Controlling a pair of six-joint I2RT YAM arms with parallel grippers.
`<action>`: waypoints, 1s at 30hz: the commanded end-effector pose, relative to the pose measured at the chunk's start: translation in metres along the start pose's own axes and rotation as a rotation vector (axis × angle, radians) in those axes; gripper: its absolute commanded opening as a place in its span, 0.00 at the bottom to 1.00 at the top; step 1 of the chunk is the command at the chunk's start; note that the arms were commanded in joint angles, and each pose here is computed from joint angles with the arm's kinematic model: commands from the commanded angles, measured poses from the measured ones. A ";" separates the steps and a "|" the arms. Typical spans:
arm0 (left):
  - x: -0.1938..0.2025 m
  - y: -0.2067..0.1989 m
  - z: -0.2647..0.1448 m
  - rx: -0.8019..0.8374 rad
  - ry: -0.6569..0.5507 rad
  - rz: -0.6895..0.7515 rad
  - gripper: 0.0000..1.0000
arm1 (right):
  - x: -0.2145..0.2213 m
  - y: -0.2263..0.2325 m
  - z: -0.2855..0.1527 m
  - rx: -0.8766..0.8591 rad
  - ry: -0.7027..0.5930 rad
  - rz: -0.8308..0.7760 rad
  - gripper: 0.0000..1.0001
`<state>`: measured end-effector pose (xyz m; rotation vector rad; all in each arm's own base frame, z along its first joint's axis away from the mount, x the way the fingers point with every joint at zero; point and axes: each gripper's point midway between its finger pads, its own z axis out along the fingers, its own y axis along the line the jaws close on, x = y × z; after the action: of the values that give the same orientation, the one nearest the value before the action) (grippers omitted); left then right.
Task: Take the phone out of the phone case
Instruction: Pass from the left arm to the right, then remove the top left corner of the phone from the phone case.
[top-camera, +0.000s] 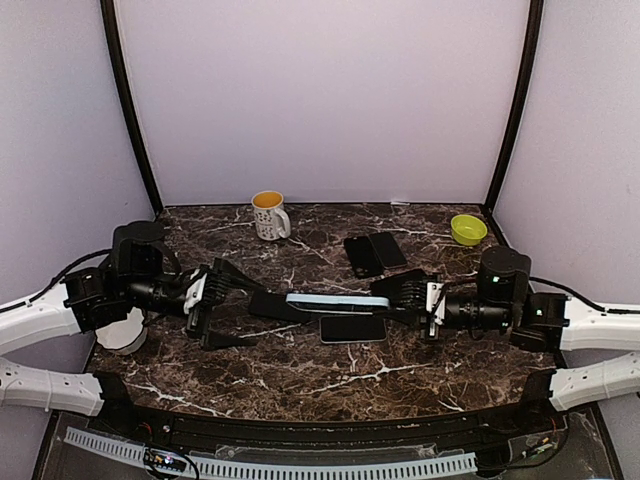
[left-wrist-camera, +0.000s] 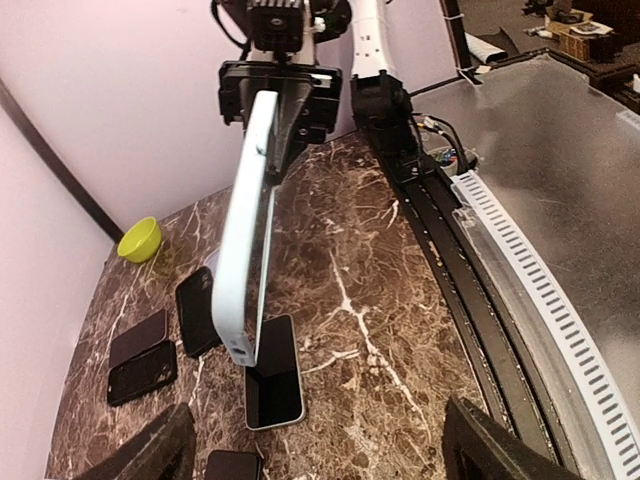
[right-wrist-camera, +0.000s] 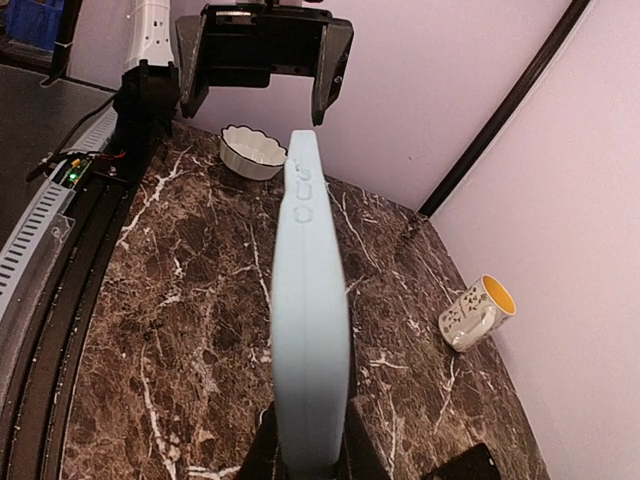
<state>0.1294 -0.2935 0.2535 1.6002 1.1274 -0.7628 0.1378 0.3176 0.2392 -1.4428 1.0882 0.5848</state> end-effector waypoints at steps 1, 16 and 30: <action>-0.004 -0.017 0.000 0.064 -0.079 0.155 0.86 | -0.047 -0.002 -0.005 -0.059 -0.166 -0.039 0.00; -0.008 -0.036 0.010 0.223 -0.154 0.114 0.61 | -0.041 0.012 0.022 -0.228 -0.113 -0.111 0.00; -0.002 -0.041 0.017 0.272 -0.151 0.069 0.45 | -0.050 0.016 0.033 -0.272 -0.123 -0.154 0.00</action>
<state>0.0952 -0.3048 0.2255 1.7684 0.9221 -0.9807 0.1144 0.3532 0.2244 -1.7448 0.9676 0.7119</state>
